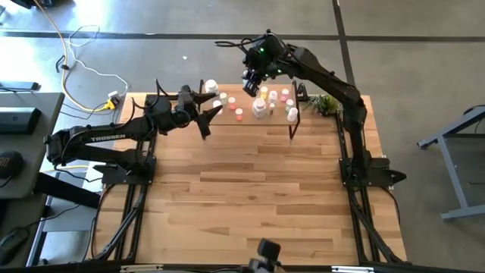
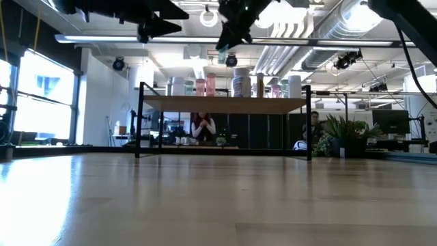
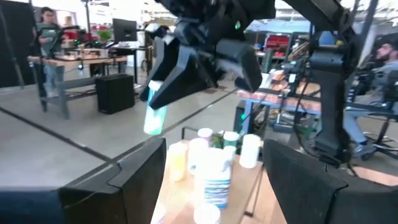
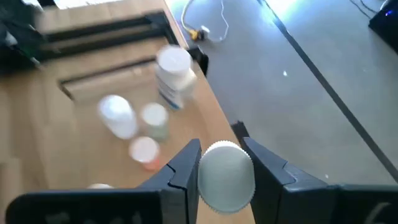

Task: Pick and place medicine bottles onto shelf by color
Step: Adjust the blue pill bottle on the shelf

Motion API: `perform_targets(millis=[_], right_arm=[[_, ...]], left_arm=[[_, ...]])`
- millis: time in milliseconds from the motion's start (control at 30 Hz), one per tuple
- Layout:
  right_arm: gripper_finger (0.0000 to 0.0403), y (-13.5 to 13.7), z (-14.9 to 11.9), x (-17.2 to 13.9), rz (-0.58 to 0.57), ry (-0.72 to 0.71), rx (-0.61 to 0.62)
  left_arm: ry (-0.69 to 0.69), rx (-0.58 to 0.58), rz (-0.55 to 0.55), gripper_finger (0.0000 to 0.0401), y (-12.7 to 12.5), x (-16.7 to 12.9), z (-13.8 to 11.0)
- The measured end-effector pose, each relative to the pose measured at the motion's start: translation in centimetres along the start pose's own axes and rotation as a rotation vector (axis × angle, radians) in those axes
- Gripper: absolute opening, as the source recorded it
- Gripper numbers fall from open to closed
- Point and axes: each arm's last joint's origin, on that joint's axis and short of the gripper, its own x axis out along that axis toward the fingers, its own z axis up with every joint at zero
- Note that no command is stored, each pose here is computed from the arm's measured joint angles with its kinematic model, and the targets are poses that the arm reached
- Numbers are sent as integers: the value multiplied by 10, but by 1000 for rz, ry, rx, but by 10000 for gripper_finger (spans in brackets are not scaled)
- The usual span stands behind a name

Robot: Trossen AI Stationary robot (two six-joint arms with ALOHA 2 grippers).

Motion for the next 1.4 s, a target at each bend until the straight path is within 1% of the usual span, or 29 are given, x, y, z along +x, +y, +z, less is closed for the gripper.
perform_targets(millis=[200,467,700,867,1067,1400], right_arm=[[85,-17,-15,28,-3,100,-7],[85,-21,-27,58,10,175,-22],[85,-21,-33,82,12,190,50],[85,-20,-35,86,19,192,66],[85,-19,-35,89,71,190,55],[85,-16,-41,94,77,236,38]], left_arm=[[17,3,29,257,7,1,-2],[17,3,40,257,9,1,-1],[20,4,41,257,10,1,-2],[27,5,42,257,10,1,-2],[50,8,44,257,10,1,-5],[49,7,44,257,10,1,-4]])
